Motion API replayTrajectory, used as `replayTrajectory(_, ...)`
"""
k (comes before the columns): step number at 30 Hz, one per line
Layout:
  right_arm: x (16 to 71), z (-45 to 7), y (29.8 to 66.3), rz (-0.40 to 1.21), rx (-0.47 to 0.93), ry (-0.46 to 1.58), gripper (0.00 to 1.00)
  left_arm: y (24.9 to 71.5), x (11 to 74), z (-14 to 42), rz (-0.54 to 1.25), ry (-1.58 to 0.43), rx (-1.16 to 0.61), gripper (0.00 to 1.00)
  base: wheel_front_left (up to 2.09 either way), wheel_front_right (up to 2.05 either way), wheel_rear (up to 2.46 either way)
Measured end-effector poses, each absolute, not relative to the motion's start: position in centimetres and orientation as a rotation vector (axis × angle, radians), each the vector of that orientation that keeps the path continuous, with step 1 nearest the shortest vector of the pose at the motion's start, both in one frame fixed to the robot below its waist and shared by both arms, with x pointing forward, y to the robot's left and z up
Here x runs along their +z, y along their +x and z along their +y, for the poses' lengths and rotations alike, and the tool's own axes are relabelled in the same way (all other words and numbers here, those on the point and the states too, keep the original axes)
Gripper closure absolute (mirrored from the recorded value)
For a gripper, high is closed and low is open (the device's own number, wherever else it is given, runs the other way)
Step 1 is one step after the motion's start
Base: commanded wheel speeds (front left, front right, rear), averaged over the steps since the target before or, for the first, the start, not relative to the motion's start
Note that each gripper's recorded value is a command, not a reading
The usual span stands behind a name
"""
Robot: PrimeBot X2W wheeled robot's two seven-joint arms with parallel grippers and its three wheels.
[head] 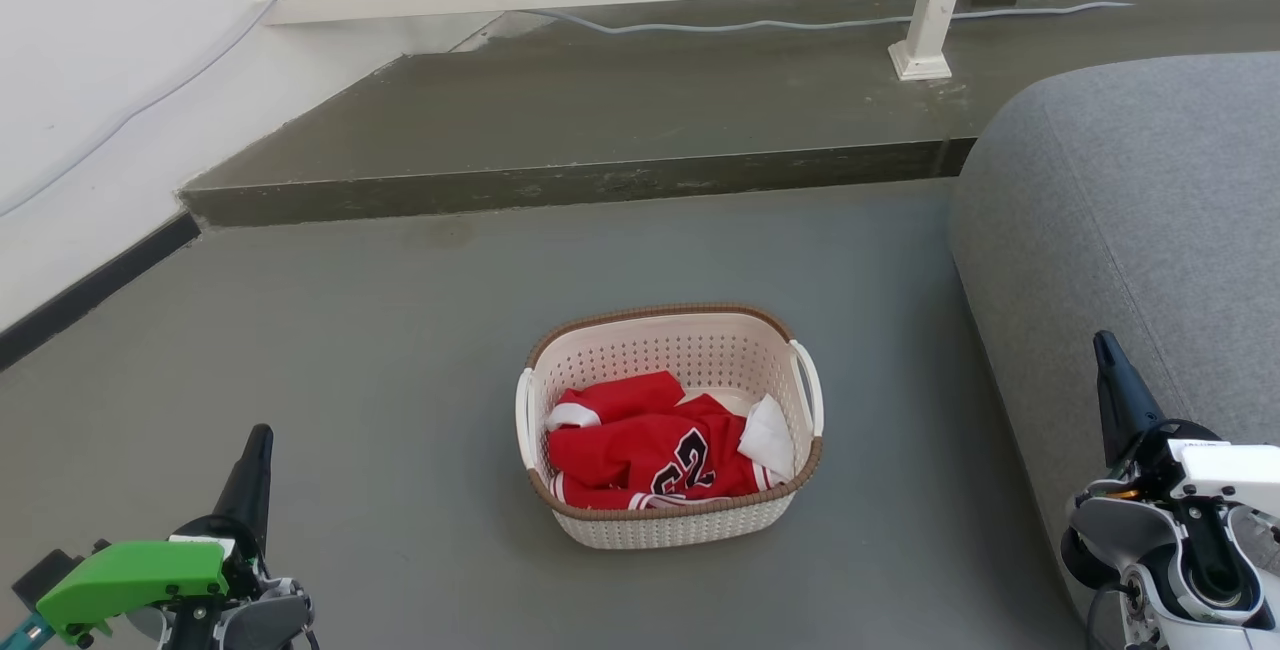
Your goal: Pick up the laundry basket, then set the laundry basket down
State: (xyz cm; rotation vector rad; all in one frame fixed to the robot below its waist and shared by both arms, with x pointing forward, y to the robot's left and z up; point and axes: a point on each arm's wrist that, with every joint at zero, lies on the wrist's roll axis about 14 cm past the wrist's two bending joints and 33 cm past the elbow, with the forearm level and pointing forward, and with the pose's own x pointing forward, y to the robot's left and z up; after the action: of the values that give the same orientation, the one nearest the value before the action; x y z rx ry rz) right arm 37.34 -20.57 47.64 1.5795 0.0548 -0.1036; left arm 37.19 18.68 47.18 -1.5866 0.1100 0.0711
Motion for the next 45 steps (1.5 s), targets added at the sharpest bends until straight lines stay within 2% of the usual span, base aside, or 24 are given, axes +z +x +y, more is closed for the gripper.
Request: replayTrajectory(45, 47.63, -20.58, 37.34, 0.055, -0.104, 1.58, 1.0, 37.44, 47.6, 18.74, 0.094, -1.589, 0.06, 1.0, 0.0, 0.0, 0.0)
